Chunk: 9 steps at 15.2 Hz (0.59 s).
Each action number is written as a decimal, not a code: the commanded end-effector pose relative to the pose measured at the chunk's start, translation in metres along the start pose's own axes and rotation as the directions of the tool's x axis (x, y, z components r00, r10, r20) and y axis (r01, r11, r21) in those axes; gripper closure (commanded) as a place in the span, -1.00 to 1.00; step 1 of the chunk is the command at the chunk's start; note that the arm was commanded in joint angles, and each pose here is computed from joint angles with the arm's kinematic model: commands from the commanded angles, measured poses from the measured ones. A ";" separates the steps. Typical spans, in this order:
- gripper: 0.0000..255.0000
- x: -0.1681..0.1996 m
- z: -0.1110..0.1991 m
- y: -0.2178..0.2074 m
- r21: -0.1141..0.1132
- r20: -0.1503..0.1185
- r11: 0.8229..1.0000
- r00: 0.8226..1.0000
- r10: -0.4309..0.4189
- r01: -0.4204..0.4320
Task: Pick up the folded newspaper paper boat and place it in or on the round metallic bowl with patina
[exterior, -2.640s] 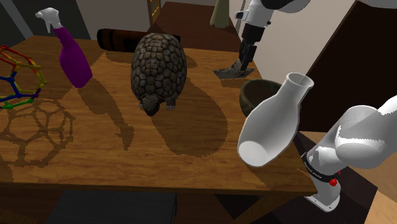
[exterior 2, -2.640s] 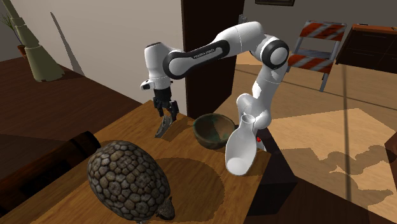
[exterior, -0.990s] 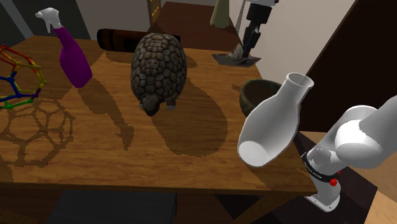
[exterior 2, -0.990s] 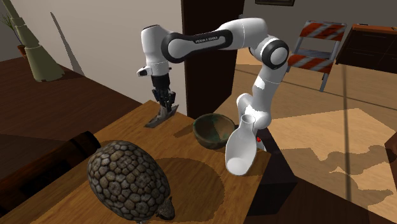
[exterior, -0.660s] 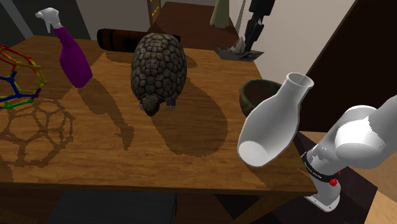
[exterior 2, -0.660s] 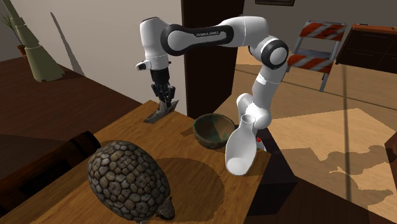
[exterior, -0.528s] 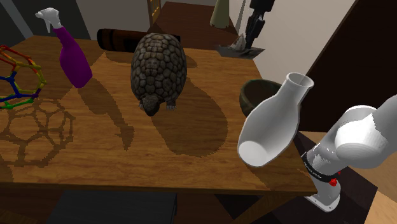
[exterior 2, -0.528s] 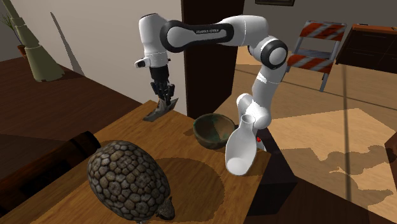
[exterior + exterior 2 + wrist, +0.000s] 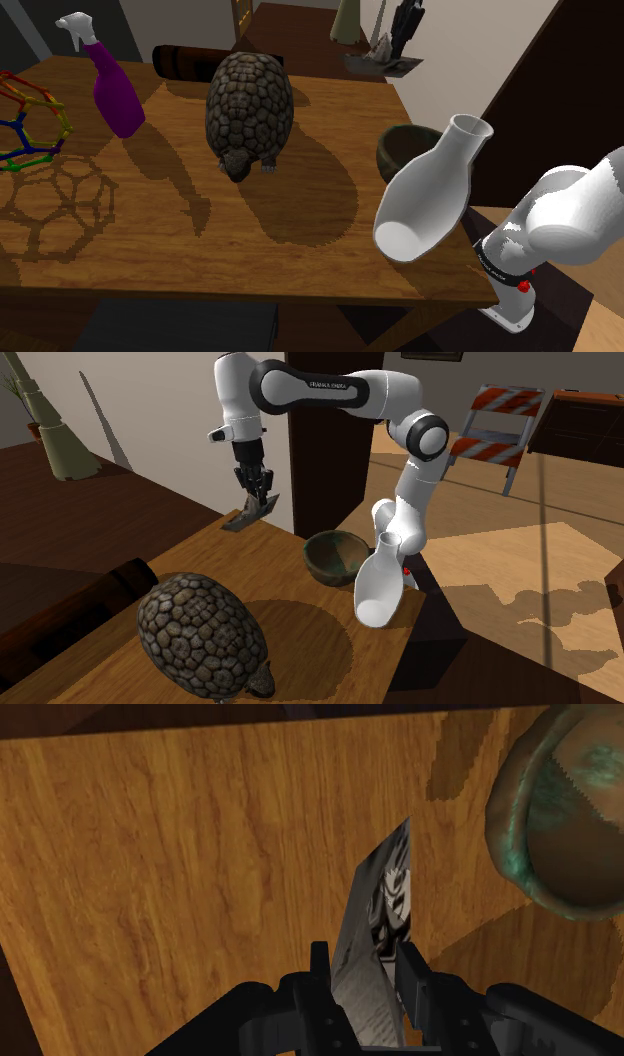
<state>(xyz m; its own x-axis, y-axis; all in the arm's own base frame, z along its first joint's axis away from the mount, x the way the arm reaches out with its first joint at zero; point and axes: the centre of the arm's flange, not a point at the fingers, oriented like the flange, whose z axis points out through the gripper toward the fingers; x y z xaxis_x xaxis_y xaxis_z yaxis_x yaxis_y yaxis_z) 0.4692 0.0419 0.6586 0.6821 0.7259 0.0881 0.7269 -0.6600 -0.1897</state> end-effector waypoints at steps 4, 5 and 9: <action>1.00 0.002 -0.026 -0.005 0.000 0.000 1.000 1.000 0.000 0.000; 1.00 0.002 -0.028 -0.005 0.000 0.000 1.000 1.000 0.000 0.000; 1.00 -0.015 -0.023 -0.055 0.000 0.000 1.000 1.000 0.000 0.000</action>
<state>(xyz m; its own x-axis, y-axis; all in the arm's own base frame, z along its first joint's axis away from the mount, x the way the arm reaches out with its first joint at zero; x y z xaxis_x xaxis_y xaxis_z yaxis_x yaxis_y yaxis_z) 0.4317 0.0580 0.6877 0.6819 0.7261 0.0884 0.7271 -0.6597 -0.1899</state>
